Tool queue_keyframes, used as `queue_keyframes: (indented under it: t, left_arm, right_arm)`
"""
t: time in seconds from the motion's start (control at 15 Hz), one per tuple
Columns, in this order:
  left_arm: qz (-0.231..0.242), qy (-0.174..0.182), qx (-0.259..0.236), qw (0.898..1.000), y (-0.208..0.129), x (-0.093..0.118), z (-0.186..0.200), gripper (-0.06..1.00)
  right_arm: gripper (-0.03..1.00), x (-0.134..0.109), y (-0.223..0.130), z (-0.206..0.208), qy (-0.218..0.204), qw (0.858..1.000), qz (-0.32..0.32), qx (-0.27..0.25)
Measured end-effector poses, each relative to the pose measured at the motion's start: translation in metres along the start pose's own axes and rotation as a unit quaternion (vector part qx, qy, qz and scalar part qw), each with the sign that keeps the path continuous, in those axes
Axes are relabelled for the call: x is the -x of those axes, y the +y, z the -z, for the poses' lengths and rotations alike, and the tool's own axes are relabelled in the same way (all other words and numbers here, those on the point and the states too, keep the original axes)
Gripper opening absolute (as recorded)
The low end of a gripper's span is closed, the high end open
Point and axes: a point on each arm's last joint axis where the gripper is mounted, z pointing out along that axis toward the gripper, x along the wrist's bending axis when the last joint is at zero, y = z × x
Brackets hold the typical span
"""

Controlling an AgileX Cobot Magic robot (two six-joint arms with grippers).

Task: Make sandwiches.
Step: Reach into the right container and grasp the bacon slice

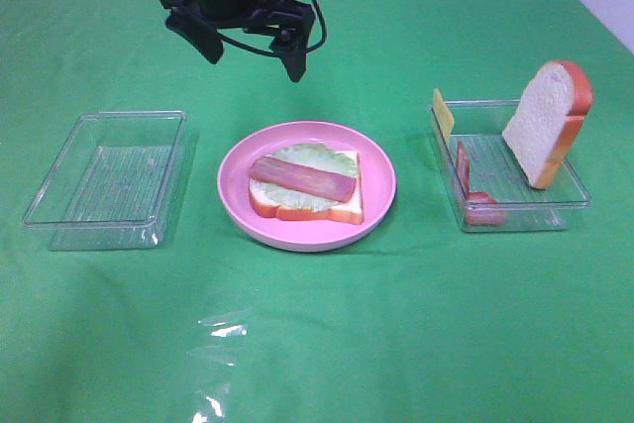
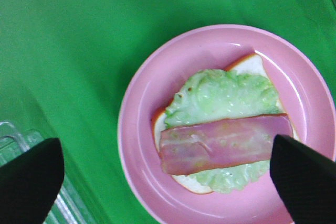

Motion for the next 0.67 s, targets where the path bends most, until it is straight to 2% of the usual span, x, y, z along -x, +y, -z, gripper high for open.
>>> queue_keyframes:
  t: [0.13,0.4,0.67]
  left_arm:
    - [0.023,0.024,0.015,0.999,0.002,-0.033,0.017,0.99]
    - [0.108,0.073,0.024,0.991,-0.008,-0.131,0.034,0.99]
    - [0.159,0.092,0.025,0.983,-0.022,-0.183,0.044,0.99]
  right_arm:
    - [0.84,0.0,0.0,0.0,0.0,1.0,0.0,0.0]
    - [0.84,0.0,0.0,0.0,0.0,1.0,0.0,0.0]
    - [0.84,0.0,0.0,0.0,0.0,1.0,0.0,0.0]
